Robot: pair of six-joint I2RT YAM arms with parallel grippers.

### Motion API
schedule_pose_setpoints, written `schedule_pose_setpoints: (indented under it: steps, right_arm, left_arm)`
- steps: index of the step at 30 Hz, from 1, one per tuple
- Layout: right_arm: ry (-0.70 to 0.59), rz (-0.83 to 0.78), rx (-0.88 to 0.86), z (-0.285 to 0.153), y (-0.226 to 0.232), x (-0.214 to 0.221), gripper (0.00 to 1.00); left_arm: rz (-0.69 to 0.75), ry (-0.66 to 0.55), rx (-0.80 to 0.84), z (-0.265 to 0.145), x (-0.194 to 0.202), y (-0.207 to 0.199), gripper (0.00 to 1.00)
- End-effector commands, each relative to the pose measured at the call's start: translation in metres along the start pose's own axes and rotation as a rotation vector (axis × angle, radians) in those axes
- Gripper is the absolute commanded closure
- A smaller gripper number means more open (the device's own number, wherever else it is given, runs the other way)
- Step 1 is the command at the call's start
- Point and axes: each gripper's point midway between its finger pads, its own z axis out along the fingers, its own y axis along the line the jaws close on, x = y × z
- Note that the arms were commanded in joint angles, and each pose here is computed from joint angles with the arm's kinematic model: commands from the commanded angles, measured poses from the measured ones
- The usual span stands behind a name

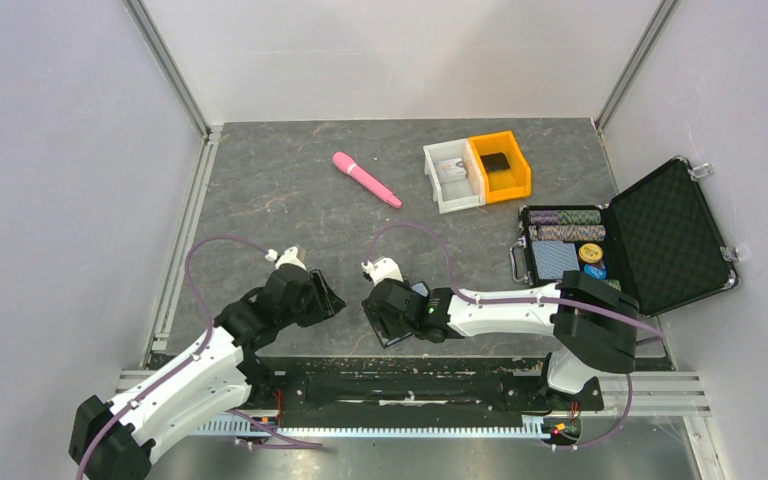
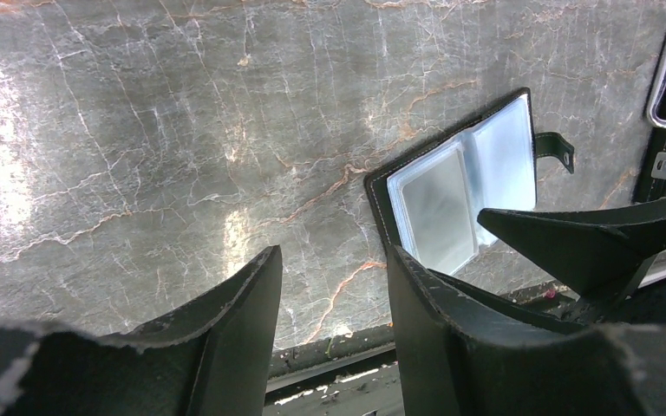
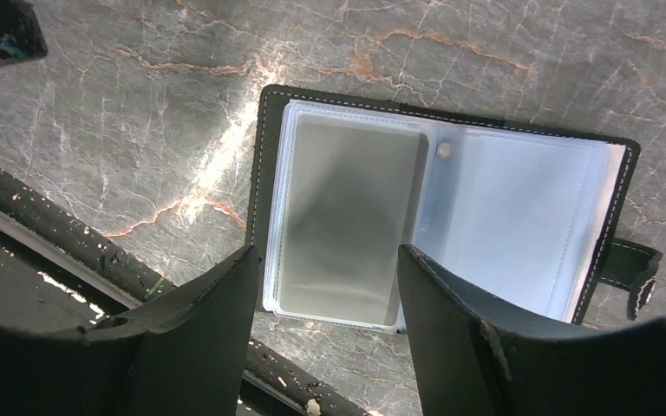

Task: Take the credit cards out of the card holder
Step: Remove the credit card from the card holder.

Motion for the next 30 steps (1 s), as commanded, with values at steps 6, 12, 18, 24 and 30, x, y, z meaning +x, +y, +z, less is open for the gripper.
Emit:
schedule_pose_setpoints:
  steps: [6, 12, 18, 24, 30]
  right_arm:
    - [0.011, 0.007, -0.002, 0.011, 0.004, 0.009, 0.37]
    - [0.029, -0.001, 0.028, 0.016, -0.003, 0.018, 0.36]
    - [0.028, 0.008, 0.03, 0.016, -0.005, 0.021, 0.39]
    - [0.005, 0.041, -0.018, 0.013, -0.001, 0.017, 0.43]
    - [-0.005, 0.09, -0.074, 0.013, -0.001, 0.018, 0.46]
  left_arm:
    - [0.013, -0.021, -0.005, 0.002, -0.004, 0.001, 0.44]
    - [0.014, -0.024, -0.007, 0.002, -0.006, 0.001, 0.45]
    - [0.012, -0.016, -0.004, 0.004, -0.005, -0.001, 0.45]
    - [0.013, 0.0, 0.003, 0.005, -0.002, -0.002, 0.45]
    - [0.03, 0.045, 0.074, 0.011, 0.005, -0.016, 0.45]
